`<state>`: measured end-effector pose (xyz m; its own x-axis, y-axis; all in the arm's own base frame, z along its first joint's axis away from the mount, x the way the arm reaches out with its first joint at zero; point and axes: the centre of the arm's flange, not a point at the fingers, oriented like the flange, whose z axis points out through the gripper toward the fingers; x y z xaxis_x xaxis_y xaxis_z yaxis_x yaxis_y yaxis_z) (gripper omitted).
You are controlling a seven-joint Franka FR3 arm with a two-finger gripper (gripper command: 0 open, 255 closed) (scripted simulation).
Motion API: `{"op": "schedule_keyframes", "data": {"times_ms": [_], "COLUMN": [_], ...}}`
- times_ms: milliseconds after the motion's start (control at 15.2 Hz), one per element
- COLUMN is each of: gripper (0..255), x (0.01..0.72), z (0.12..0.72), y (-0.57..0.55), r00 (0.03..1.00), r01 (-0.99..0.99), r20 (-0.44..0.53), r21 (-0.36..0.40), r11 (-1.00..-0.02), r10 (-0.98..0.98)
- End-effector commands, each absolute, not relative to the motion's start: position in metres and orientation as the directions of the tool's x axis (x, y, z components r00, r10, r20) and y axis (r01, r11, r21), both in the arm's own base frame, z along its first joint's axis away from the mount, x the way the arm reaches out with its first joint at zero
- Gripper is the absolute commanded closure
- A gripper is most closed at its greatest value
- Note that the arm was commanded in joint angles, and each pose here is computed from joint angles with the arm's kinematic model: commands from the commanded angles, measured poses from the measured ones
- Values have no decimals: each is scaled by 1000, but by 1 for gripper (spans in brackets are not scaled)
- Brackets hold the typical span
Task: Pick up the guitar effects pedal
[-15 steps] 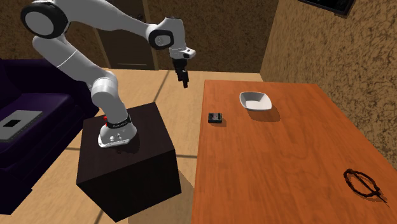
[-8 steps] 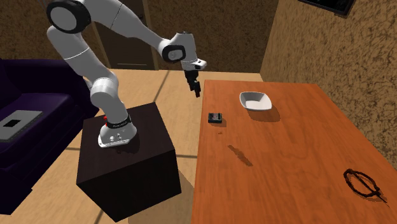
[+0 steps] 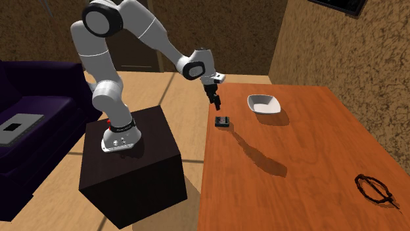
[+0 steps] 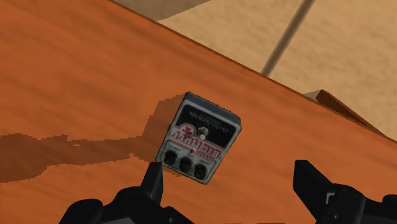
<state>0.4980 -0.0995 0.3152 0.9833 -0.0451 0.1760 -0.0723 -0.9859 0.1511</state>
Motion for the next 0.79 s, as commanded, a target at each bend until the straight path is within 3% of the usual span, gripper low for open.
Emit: {"op": "schedule_keyframes", "data": {"times_ms": [0, 726], "gripper": [0, 0], "x": [515, 547], "z": [297, 236], "y": [-111, -133], "r00": [980, 972], "r01": [-82, -103], "r20": [194, 228], "r21": [162, 184], "r11": [-983, -977], "r10": [-50, -60]}}
